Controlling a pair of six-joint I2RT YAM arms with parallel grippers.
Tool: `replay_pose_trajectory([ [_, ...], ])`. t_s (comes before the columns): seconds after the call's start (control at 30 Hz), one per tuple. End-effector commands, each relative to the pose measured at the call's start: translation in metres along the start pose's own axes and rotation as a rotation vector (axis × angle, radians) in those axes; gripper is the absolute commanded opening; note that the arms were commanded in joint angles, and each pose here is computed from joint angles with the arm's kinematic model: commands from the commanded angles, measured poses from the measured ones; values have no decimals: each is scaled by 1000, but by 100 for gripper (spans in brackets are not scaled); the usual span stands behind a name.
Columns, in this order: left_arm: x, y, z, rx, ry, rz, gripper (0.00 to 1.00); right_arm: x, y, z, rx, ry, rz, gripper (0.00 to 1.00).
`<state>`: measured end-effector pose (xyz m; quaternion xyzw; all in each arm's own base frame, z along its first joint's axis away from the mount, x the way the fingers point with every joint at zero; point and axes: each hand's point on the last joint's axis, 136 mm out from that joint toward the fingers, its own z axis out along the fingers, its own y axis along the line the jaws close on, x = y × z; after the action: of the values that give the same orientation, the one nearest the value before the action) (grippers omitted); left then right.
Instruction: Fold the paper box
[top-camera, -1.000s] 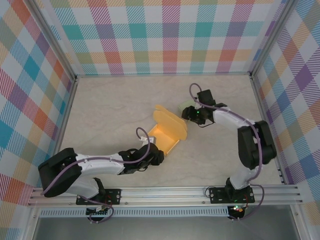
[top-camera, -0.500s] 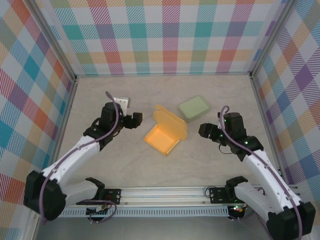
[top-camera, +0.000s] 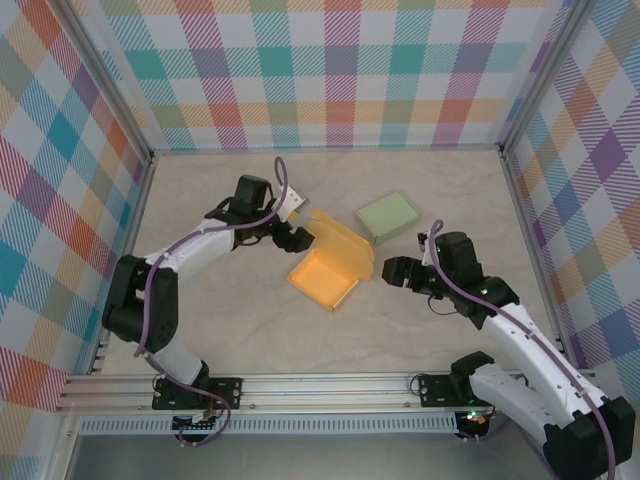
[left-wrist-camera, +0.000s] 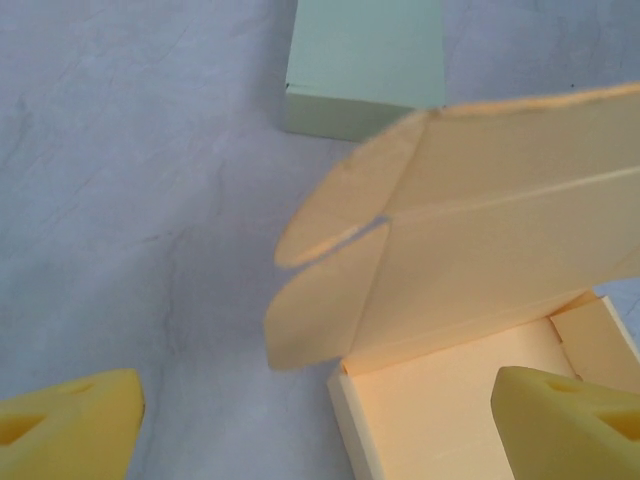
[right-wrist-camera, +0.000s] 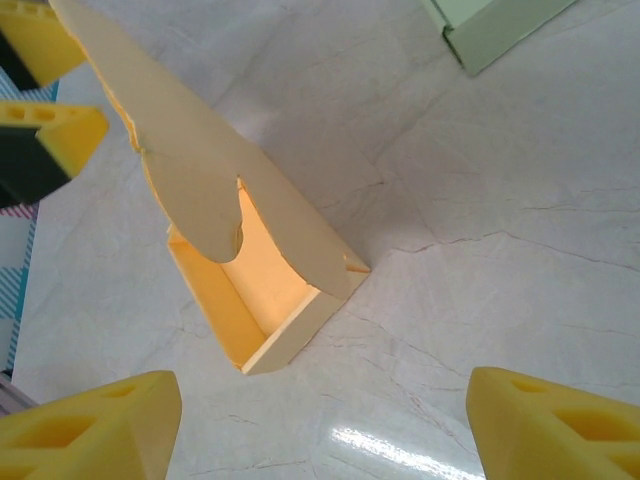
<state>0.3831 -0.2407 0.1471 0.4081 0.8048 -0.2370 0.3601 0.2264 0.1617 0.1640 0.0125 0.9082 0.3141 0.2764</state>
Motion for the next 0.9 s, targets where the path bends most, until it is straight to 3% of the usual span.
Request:
replay_pose_trajectory([
  [0.0, 2, -5, 13, 117, 33, 56, 89, -5, 11, 7, -13, -5, -43, 76],
  [0.13, 3, -9, 23, 201, 75, 54, 84, -5, 11, 16, 10, 13, -62, 75],
  [0.27, 5, -16, 25, 262, 88, 57, 71, -9, 14, 24, 19, 22, -78, 70],
  [0.53, 4, -20, 25, 301, 99, 37, 37, -21, 19, 43, 75, 46, -137, 62],
  [0.87, 7, -23, 24, 302, 114, 27, 28, -22, 17, 61, 152, 81, -205, 47],
])
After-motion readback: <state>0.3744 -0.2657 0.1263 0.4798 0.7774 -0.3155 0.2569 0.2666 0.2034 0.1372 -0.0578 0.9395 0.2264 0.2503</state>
